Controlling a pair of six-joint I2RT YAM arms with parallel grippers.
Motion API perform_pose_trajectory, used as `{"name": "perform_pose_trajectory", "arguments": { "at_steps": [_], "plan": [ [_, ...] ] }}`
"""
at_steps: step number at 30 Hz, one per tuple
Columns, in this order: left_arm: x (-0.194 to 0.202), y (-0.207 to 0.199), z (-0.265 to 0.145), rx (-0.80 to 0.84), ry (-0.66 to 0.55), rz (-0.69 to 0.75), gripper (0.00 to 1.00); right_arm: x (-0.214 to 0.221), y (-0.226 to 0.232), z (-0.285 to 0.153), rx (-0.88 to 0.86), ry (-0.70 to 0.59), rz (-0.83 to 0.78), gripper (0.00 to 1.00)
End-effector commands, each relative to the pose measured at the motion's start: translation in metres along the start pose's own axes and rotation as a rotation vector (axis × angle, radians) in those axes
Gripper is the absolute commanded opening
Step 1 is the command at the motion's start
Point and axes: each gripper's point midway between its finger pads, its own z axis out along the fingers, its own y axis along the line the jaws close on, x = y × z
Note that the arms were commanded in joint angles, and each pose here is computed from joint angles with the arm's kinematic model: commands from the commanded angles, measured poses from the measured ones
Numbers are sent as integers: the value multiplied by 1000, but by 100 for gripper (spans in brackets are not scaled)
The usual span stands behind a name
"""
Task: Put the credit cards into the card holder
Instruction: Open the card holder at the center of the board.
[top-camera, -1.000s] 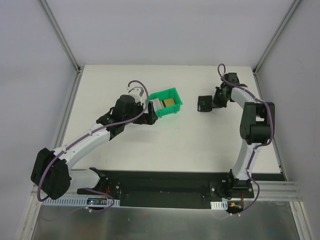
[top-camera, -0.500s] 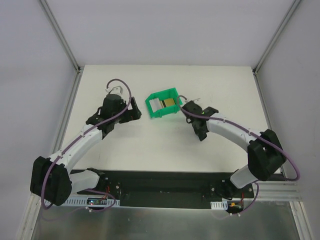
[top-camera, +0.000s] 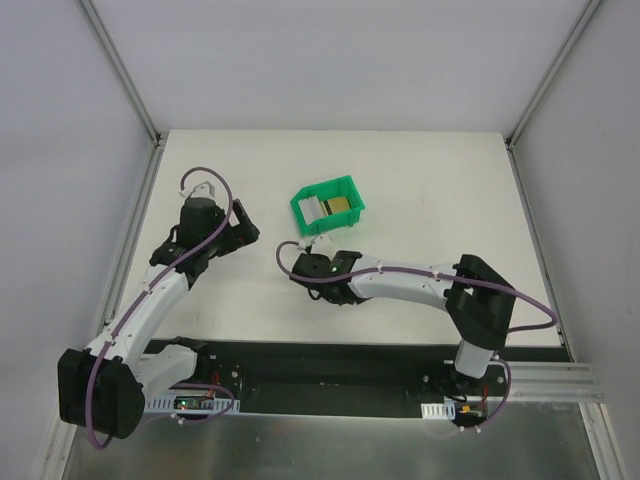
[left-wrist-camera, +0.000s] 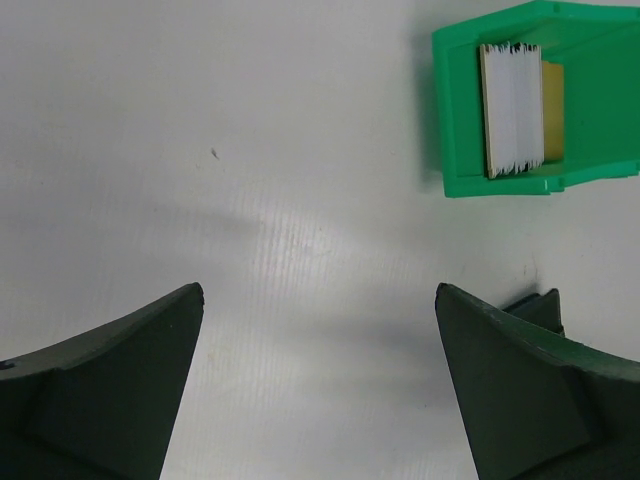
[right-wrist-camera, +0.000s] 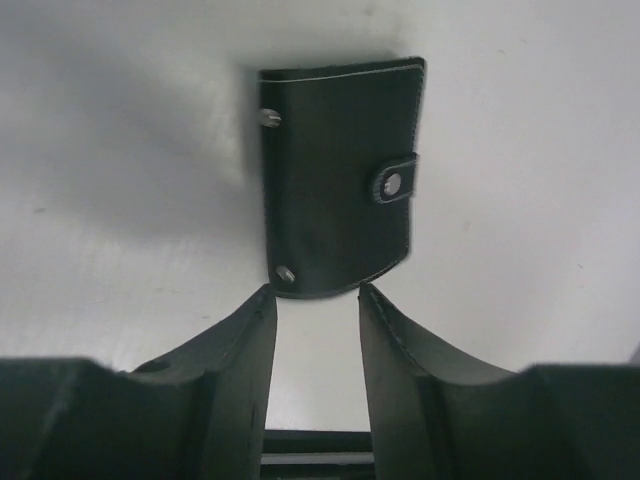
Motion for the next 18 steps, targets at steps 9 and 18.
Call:
{"name": "perform_pose_trajectory", "arguments": {
  "at_steps": [9, 18],
  "plan": [
    [37, -2, -4, 98, 124, 30, 99, -19, 11, -36, -414, -136, 353, 55],
    [92, -59, 1, 316, 297, 141, 97, 15, -12, 12, -514, -66, 587, 56]
  ]
}}
